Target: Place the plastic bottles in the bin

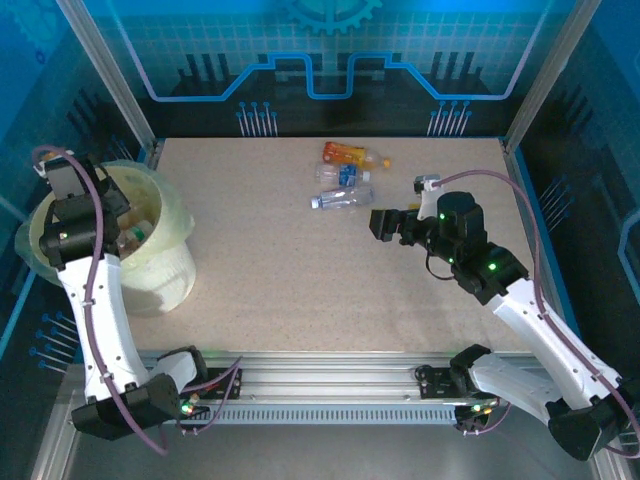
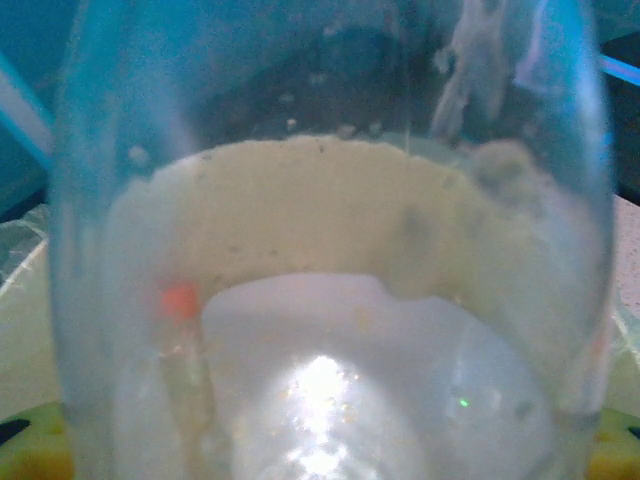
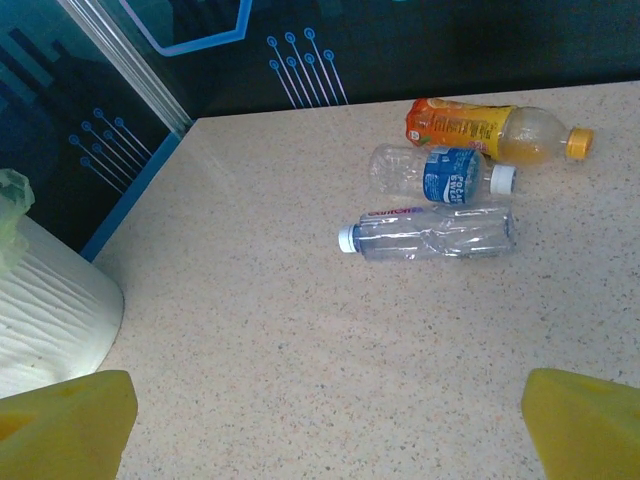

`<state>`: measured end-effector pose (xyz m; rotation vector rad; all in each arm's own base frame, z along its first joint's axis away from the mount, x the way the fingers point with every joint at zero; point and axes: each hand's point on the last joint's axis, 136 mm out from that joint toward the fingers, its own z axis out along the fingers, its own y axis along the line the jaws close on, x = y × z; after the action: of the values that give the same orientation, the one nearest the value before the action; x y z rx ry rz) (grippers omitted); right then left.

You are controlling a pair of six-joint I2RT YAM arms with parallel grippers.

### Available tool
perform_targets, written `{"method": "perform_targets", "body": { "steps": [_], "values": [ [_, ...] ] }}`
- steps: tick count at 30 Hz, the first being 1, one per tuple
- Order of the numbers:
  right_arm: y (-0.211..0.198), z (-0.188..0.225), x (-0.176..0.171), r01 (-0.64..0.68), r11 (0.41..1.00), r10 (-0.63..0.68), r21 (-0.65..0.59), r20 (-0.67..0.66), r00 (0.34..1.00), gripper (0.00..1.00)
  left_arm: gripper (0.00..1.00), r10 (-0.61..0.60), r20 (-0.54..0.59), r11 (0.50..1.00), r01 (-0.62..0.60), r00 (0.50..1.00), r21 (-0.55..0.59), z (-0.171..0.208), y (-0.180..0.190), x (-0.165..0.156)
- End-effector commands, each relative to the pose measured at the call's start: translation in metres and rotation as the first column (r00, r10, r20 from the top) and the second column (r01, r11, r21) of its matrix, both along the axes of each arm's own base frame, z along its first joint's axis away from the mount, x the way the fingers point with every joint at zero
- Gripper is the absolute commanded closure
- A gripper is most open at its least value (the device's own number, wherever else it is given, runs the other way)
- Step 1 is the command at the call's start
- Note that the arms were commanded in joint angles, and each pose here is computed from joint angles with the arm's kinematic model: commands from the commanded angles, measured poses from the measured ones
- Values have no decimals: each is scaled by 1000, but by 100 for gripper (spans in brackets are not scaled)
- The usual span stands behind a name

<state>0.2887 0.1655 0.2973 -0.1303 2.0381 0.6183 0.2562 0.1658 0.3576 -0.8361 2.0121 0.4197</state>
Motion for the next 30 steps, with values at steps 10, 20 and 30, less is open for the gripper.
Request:
{"method": "perform_targets", "body": {
  "steps": [10,20,30],
  "values": [
    [-5,7,4,26,1000,-26,14,39,999,0,39,-17,-54,995,11,998,-102,-27,-4,8],
    [-5,6,5,29,999,-30,14,41,999,0,32,49,-150,981,-76,987,-181,-57,11,11],
    [-7,4,4,39,999,-40,16,35,999,0,22,77,-176,977,-109,981,-184,-55,17,13]
  ]
}}
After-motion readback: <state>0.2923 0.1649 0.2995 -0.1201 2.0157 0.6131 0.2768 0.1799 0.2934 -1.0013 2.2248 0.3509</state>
